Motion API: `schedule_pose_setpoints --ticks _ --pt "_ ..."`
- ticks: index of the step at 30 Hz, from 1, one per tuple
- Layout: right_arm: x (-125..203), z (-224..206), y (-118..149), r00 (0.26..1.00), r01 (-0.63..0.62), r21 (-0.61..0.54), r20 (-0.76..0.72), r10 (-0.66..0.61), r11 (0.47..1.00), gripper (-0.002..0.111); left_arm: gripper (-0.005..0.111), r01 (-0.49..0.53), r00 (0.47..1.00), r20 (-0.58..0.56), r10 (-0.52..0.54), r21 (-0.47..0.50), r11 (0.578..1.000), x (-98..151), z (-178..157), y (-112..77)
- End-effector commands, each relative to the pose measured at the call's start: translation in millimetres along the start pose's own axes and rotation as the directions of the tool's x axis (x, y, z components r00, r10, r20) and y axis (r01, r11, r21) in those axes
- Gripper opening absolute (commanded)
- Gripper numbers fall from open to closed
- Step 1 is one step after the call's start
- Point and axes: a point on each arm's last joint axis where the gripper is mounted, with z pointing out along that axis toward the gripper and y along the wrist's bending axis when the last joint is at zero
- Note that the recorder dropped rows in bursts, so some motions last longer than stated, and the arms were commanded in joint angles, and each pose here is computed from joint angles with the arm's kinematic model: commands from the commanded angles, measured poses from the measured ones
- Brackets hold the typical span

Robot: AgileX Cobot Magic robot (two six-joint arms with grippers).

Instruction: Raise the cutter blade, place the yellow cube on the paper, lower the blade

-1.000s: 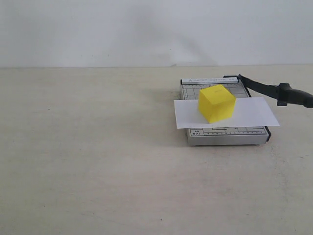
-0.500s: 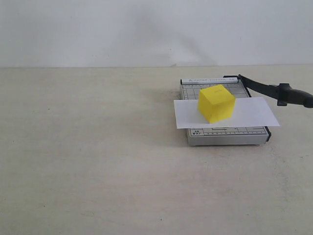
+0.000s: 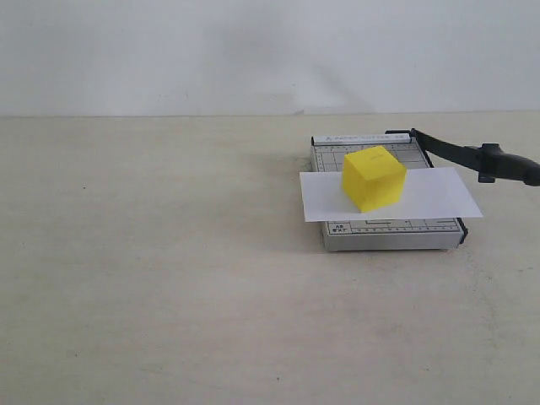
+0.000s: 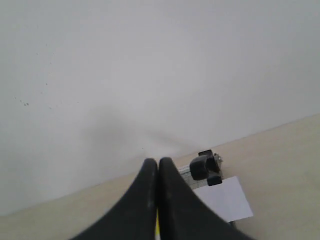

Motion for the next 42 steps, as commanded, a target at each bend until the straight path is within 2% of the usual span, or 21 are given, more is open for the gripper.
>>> schedule_pose_setpoints --ticks 1,4,6,8,10,11,13,14,20,24,27,29,31,37,40,42 --pt "-3 -1 1 0.990 -0.138 -0.010 0.032 0.139 0.990 0.000 0.005 -0.009 1.000 0.006 0.009 -0.003 1.000 1 0 0.4" --pt "0 -1 1 0.990 -0.138 0.009 -0.035 0.139 0.990 0.000 0.005 -0.009 1.000 0.006 0.009 -0.003 1.000 1 0 0.4" --pt "-7 -2 6 0.991 -0.109 0.010 -0.080 0.109 0.994 0.005 0.005 -0.009 1.000 0.006 0.009 -0.003 1.000 1 0 0.4" --pt "-16 -4 11 0.992 -0.079 0.004 -0.100 0.079 0.997 0.020 0.005 -0.009 1.000 0.006 0.009 -0.003 1.000 1 0 0.4" --pt "-31 -7 18 0.993 -0.038 -0.002 -0.112 0.037 0.999 0.057 0.005 -0.009 1.000 0.006 0.009 -0.003 1.000 1 0 0.4" --pt "-36 -8 20 0.994 -0.016 -0.004 -0.104 0.015 1.000 0.063 0.005 -0.009 1.000 0.007 0.009 -0.003 1.000 1 0 0.4" --pt "-46 -10 23 0.994 0.039 0.003 -0.107 -0.039 0.999 0.063 0.005 -0.009 1.000 0.007 0.009 -0.003 1.000 1 0 0.4" --pt "-51 -7 26 0.987 0.038 0.020 -0.156 -0.034 0.999 0.060 0.005 -0.009 1.000 0.007 0.009 -0.003 1.000 1 0 0.4" --pt "-70 21 35 0.932 0.070 0.088 -0.360 -0.034 0.994 0.060 0.005 -0.009 1.000 0.007 0.009 -0.003 1.000 1 0 0.4" --pt "-86 47 40 0.876 0.169 0.104 -0.472 -0.101 0.980 0.060 0.005 -0.009 1.000 0.007 0.009 -0.003 1.000 1 0 0.4" --pt "-99 70 45 0.828 0.256 0.075 -0.532 -0.179 0.964 0.060 0.005 -0.009 1.000 0.007 0.009 -0.003 1.000 1 0 0.4" --pt "-103 88 47 0.778 0.300 0.057 -0.592 -0.210 0.952 0.060 0.005 -0.009 1.000 0.007 0.009 -0.003 1.000 1 0 0.4" --pt "-102 104 47 0.693 0.353 0.022 -0.678 -0.246 0.935 0.060 0.005 -0.009 1.000 0.007 0.009 -0.003 1.000 1 0 0.4" --pt "-77 163 37 0.362 0.427 -0.106 -0.890 -0.278 0.898 0.060 0.005 -0.009 1.000 0.007 0.009 -0.003 1.000 1 0 0.4" --pt "-64 191 31 0.251 0.428 -0.150 -0.928 -0.277 0.891 0.060 0.005 -0.014 1.000 0.006 0.014 -0.003 1.000 1 0 0.4" --pt "-57 207 29 0.216 0.425 -0.165 -0.936 -0.277 0.890 0.060 0.005 -0.014 1.000 0.006 0.014 -0.003 1.000 1 0 0.4"
